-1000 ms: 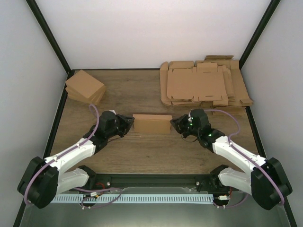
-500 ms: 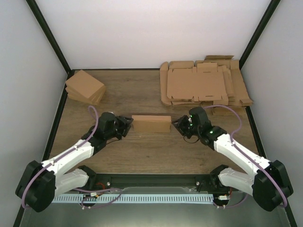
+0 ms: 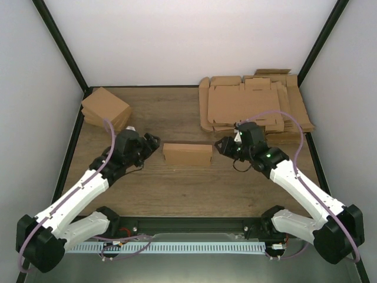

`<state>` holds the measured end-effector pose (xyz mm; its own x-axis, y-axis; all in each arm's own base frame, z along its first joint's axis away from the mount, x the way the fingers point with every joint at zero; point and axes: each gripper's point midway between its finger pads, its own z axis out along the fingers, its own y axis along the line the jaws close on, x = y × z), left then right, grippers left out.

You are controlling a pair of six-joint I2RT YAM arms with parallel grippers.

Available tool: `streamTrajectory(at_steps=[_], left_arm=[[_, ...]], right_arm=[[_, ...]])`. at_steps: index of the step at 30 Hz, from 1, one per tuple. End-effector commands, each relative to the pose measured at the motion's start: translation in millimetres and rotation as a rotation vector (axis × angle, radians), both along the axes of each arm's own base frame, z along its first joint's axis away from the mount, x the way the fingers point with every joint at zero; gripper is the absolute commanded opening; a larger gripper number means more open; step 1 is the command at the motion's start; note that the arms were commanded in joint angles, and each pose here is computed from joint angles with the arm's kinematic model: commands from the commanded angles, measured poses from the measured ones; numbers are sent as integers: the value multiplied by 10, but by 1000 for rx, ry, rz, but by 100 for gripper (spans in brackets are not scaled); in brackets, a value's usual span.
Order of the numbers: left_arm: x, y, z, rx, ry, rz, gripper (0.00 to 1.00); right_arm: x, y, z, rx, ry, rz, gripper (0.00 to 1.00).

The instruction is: Fold the paper box

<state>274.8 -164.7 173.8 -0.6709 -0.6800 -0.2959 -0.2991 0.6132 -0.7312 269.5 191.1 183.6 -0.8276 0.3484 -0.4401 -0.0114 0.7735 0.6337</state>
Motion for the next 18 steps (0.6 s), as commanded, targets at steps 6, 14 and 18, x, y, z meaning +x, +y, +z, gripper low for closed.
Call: streamTrajectory(at_steps=[6, 14, 18], left_arm=[[95, -126, 587, 162, -232, -390, 83], [55, -524, 652, -133, -287, -676, 6], [72, -635, 569, -183, -273, -735, 4]], right_arm=[[46, 139, 546, 153, -161, 288, 21], [-115, 413, 539, 411, -147, 515, 1], [-40, 446, 521, 418, -154, 518, 1]])
